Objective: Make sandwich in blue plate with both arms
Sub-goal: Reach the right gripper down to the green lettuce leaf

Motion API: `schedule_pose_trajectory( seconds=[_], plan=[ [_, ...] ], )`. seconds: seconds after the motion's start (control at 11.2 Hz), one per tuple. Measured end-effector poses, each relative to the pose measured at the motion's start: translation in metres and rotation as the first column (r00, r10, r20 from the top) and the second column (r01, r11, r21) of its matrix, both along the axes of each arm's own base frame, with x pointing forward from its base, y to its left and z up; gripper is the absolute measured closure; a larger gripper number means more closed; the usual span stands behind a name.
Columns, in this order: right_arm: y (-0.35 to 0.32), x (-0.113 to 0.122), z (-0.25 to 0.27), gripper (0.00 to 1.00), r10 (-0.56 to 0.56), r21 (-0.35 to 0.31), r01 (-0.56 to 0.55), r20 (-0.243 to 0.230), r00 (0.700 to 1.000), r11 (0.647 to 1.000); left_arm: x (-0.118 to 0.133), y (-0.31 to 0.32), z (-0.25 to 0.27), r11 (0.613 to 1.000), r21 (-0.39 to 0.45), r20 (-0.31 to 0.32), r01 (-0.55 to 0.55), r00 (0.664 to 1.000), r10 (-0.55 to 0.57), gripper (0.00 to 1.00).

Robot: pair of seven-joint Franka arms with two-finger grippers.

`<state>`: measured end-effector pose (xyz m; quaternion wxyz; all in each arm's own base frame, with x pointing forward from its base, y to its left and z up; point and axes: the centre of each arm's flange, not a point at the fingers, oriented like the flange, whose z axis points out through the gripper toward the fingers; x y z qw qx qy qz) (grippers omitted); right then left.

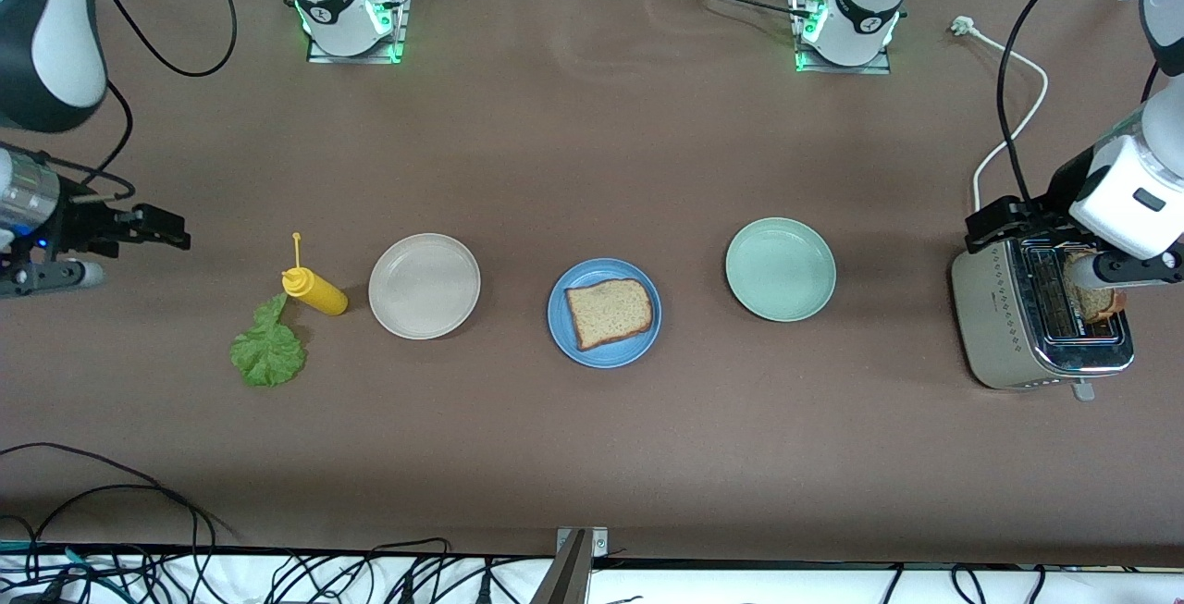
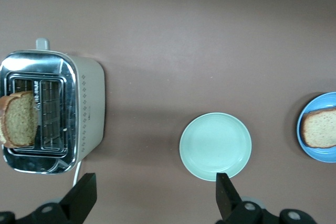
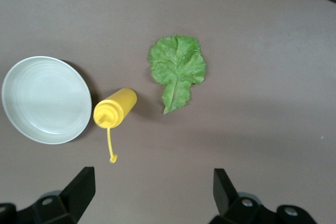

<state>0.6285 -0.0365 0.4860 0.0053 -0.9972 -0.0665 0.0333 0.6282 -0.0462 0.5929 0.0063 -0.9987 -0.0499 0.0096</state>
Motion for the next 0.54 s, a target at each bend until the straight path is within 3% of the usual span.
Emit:
schedule_pose_trajectory(
  seconds=[0.54],
  plan=[
    [-0.030, 0.015, -0.043, 0.00, 0.033, 0.043, -0.033, -0.003, 0.999, 0.999, -0.031, 0.020, 0.001, 1.000, -0.001, -0.033, -0.010, 0.999, 0.010, 0.00]
  ],
)
